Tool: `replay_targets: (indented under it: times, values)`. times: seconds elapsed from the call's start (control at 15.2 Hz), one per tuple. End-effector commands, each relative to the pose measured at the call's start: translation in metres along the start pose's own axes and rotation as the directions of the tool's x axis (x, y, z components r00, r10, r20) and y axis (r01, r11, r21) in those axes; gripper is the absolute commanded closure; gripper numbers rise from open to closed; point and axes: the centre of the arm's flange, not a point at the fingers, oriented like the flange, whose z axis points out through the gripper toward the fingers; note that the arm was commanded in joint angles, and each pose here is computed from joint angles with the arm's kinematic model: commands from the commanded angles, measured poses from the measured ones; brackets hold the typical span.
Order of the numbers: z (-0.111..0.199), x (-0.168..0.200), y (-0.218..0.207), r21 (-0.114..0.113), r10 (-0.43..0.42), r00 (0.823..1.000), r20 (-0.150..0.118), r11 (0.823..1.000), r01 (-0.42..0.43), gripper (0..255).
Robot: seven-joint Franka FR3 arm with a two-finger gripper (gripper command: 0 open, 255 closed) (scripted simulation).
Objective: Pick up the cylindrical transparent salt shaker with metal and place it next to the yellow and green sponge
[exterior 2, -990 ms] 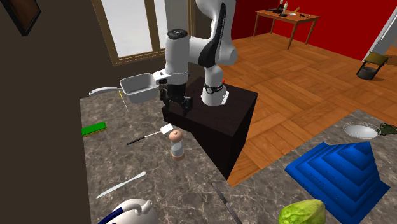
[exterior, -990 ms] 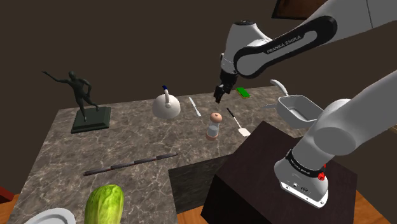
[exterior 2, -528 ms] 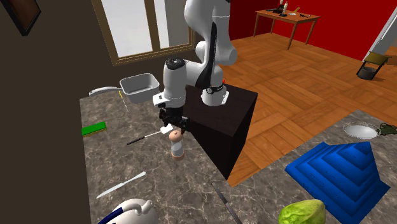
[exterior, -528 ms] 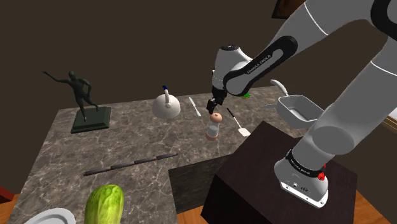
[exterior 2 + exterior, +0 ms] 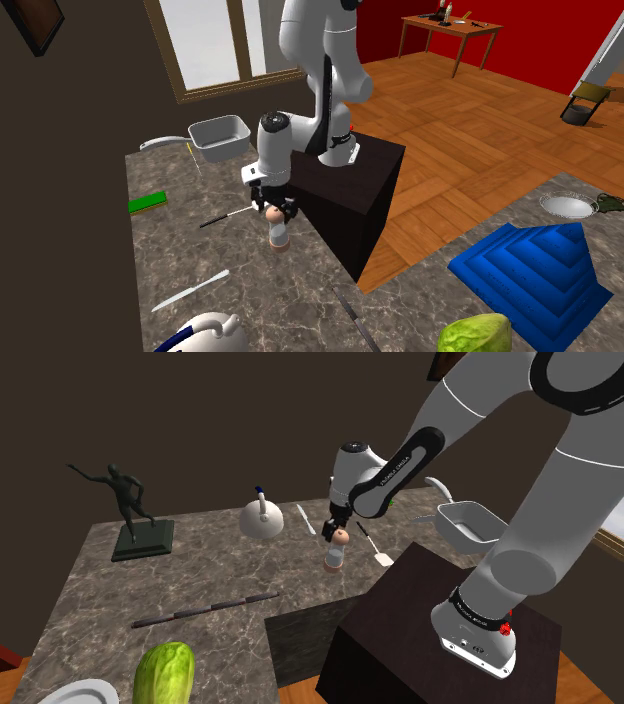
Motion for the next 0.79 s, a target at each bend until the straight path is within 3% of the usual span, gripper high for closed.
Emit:
replay_targets:
  times: [0.0, 0.46, 0.53, 0.73]
  values:
    - [0.0093, 0.0001, 0.0007, 0.0, 0.0, 1.0, 0.0, 1.0, 0.0, 0]
    - [0.0092, 0.0001, 0.0007, 0.0, 0.0, 1.0, 0.0, 1.0, 0.0, 0]
    - [0.0092, 0.0001, 0.0007, 0.0, 0.0, 1.0, 0.0, 1.0, 0.0, 255]
    - [0.0092, 0.0001, 0.0007, 0.0, 0.0, 1.0, 0.0, 1.0, 0.0, 255]
